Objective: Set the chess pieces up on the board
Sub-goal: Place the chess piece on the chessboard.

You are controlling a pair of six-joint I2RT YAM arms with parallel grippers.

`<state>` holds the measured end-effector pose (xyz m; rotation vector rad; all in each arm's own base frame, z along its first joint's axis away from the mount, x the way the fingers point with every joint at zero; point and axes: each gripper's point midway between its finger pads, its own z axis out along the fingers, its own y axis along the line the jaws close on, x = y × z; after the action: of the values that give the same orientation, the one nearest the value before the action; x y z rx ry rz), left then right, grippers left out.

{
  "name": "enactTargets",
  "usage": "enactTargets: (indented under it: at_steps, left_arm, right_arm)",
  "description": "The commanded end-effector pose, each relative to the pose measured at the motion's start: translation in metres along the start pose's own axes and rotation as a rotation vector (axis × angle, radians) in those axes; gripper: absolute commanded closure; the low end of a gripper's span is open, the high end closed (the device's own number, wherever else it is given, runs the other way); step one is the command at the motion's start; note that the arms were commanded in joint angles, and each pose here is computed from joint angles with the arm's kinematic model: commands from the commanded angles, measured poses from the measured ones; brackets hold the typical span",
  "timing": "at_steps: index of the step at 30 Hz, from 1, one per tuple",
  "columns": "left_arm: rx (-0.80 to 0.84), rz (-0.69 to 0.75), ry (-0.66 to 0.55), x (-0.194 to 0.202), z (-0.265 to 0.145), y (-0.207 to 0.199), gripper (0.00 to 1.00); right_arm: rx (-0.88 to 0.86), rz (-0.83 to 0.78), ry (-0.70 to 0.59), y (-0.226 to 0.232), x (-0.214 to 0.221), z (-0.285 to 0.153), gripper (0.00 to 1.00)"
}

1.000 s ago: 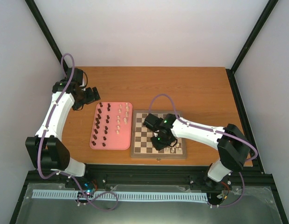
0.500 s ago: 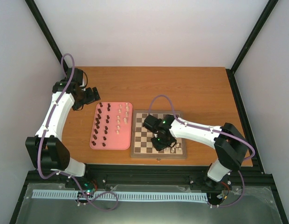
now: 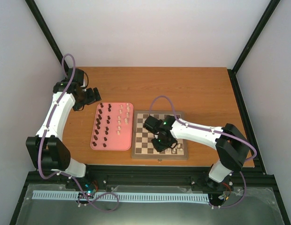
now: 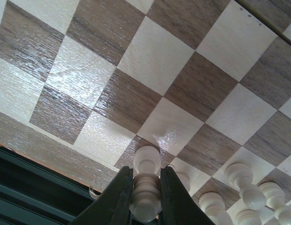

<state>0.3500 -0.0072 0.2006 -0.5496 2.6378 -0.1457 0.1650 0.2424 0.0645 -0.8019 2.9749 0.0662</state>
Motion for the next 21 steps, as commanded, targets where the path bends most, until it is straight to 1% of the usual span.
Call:
enactTargets:
  at_steps: [1, 11, 21]
  left_arm:
    - [0.006, 0.007, -0.017, -0.0072, -0.0035, -0.0040, 0.00]
    - [0.007, 0.006, -0.019, -0.0081, -0.0038, -0.0044, 0.00]
    - [0.008, 0.006, -0.017, -0.0078, -0.0037, -0.0046, 0.00]
  right_arm:
    - [-0.023, -0.008, -0.015, 0.0090, 0.0009, -0.0009, 0.87]
    - [0.006, -0.004, -0.009, 0.0030, 0.0066, 0.0032, 0.87]
    - [-0.002, 0.008, -0.009, 0.0028, 0.0096, -0.0001, 0.87]
